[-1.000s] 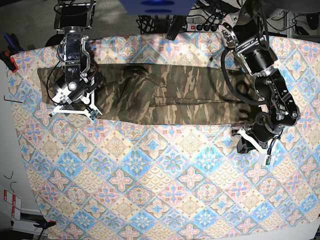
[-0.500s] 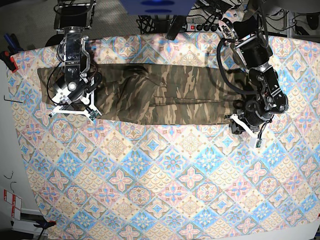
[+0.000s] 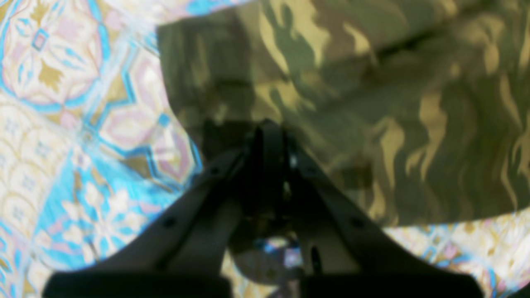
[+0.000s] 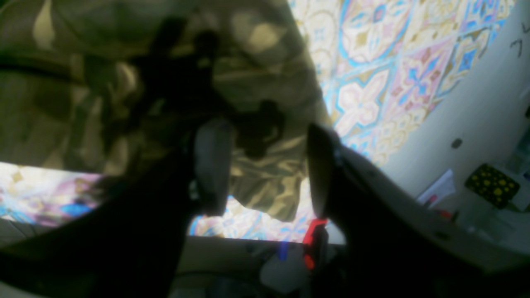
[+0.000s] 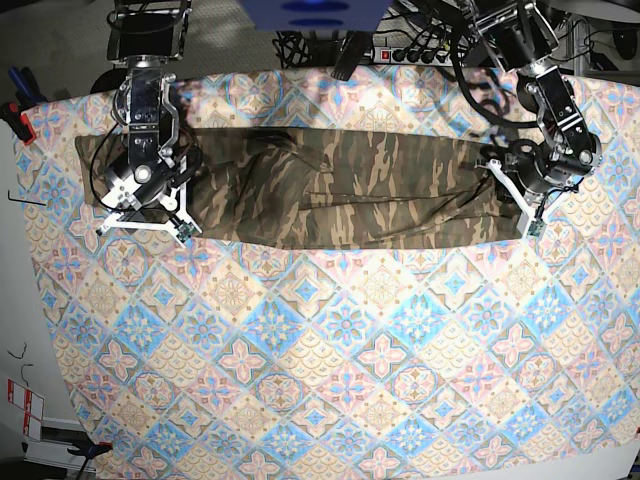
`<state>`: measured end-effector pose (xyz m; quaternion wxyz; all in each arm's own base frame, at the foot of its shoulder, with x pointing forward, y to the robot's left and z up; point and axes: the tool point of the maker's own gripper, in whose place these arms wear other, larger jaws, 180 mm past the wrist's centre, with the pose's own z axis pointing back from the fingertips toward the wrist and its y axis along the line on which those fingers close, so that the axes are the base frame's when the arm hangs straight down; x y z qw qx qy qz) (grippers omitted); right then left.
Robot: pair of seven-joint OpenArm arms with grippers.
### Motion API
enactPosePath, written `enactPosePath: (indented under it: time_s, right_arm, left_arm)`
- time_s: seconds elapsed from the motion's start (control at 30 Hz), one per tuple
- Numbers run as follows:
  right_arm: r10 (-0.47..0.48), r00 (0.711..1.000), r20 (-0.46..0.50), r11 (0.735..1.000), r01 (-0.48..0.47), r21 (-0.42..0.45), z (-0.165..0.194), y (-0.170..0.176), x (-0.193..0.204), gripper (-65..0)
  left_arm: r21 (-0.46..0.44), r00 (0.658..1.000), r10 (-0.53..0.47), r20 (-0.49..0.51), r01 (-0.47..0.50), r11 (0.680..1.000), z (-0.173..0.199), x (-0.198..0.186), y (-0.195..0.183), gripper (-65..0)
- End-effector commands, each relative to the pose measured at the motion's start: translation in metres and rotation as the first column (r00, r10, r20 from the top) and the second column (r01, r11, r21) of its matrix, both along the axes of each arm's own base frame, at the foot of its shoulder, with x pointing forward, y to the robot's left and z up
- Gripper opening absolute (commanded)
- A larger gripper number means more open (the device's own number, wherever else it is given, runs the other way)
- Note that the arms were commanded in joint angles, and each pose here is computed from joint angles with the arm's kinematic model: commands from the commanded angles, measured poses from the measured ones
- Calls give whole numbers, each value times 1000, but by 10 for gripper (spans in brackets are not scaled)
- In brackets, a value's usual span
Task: Fold the T-shirt properly
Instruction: 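Lay the strip end down and reposition the left gripper at the other end, then grasp the strip's end with the left gripper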
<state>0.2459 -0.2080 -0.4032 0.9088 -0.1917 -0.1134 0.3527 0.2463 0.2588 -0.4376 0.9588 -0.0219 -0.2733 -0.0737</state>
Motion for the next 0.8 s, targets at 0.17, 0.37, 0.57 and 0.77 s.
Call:
enactPosePath:
  time_s: [0.17, 0.37, 0.57, 0.77]
  right_arm:
    - [-1, 1000, 29, 1000, 2, -11, 8, -3, 7, -368]
    - [-3, 1000, 25, 1000, 3, -12, 7, -3, 5, -368]
    - [-2, 1000, 23, 1000, 2, -11, 7, -2, 5, -367]
    - [-1, 1000, -4, 1000, 1, -11, 0, -2, -6, -365]
  left_arm:
    - [13, 1000, -1, 8, 1, 1000, 3, -5, 6, -650]
    - [177, 993, -39, 115, 18, 984, 78, 17, 9, -650]
    - [262, 995, 1, 95, -26, 965, 119, 35, 20, -594]
    - [211, 998, 37, 41, -45, 977, 98, 35, 27, -182]
